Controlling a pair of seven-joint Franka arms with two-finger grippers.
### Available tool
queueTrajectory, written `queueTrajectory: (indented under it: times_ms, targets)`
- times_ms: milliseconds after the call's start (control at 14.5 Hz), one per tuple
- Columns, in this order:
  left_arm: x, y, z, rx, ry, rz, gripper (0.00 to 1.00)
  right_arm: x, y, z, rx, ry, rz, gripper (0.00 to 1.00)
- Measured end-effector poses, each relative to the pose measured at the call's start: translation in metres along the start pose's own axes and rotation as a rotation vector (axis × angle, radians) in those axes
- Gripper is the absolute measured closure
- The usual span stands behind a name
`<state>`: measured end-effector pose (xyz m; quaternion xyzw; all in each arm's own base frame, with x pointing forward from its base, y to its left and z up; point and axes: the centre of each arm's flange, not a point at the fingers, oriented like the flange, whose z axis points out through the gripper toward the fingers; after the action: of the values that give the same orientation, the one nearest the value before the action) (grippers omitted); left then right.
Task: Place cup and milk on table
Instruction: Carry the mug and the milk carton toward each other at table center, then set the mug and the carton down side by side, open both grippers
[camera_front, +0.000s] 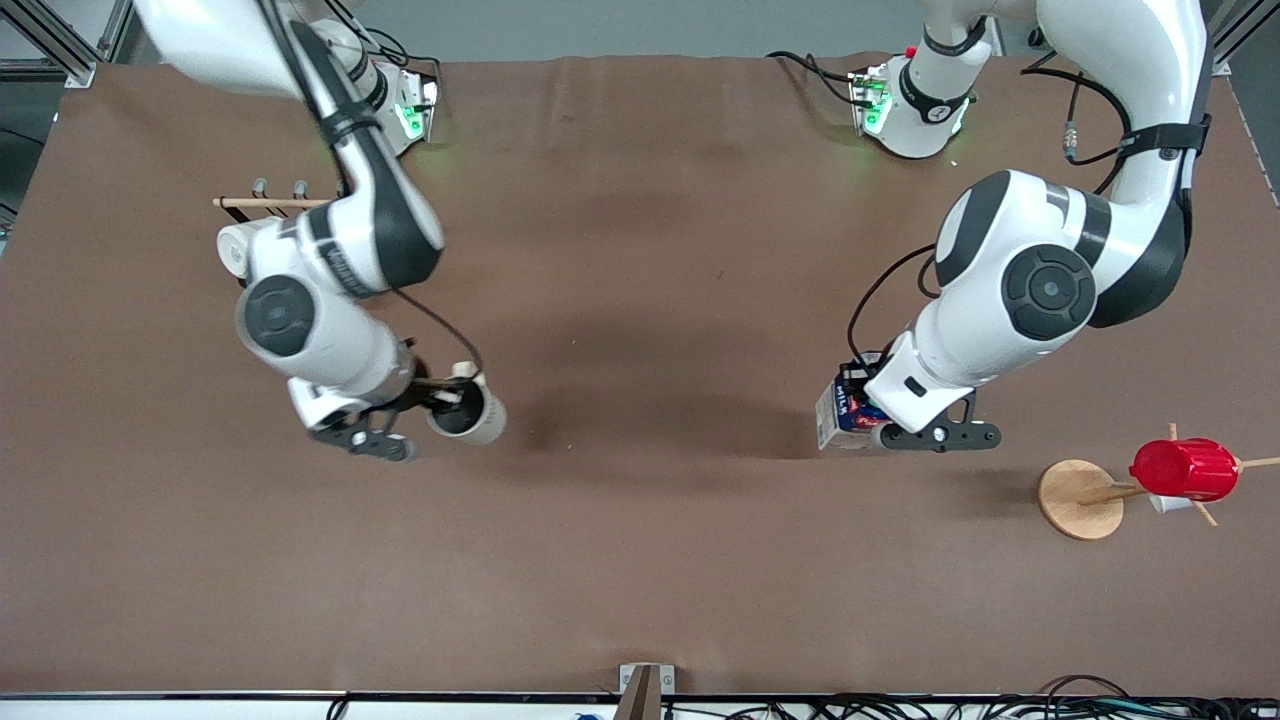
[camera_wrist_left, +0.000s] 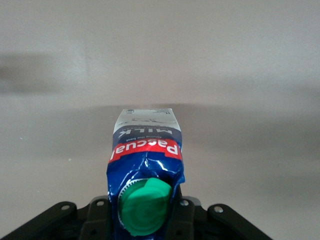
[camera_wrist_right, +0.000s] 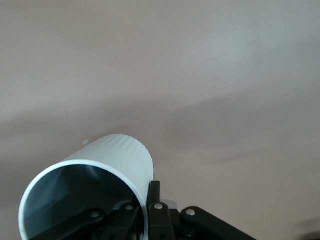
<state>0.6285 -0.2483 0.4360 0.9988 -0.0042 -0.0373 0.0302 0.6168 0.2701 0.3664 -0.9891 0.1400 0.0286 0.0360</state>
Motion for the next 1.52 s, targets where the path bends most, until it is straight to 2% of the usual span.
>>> queueTrajectory:
  times_ms: [276, 552, 828, 1310, 1448, 1517]
  targets:
    - [-0.005, 0.022, 0.002, -0.008, -0.002, -0.02, 0.63, -0.05, -0.09, 0.053, 0.01, 0.008, 0.069, 0.96]
    - [-0.011, 0.052, 0.008, -0.01, -0.005, -0.042, 0.63, -0.085, -0.153, 0.1, 0.054, 0.029, 0.097, 0.96]
    - [-0.017, 0.081, 0.018, -0.011, -0.012, -0.074, 0.63, -0.114, -0.181, 0.117, 0.076, 0.041, 0.119, 0.96]
    - [-0.024, 0.118, 0.042, -0.006, -0.035, -0.111, 0.63, -0.118, -0.181, 0.135, 0.053, 0.032, 0.117, 0.94]
    - [-0.025, 0.123, 0.046, -0.007, -0.035, -0.111, 0.63, -0.118, -0.18, 0.143, 0.044, 0.027, 0.117, 0.77]
    - [-0.026, 0.125, 0.048, -0.008, -0.035, -0.109, 0.64, -0.118, -0.18, 0.146, 0.04, 0.025, 0.117, 0.65]
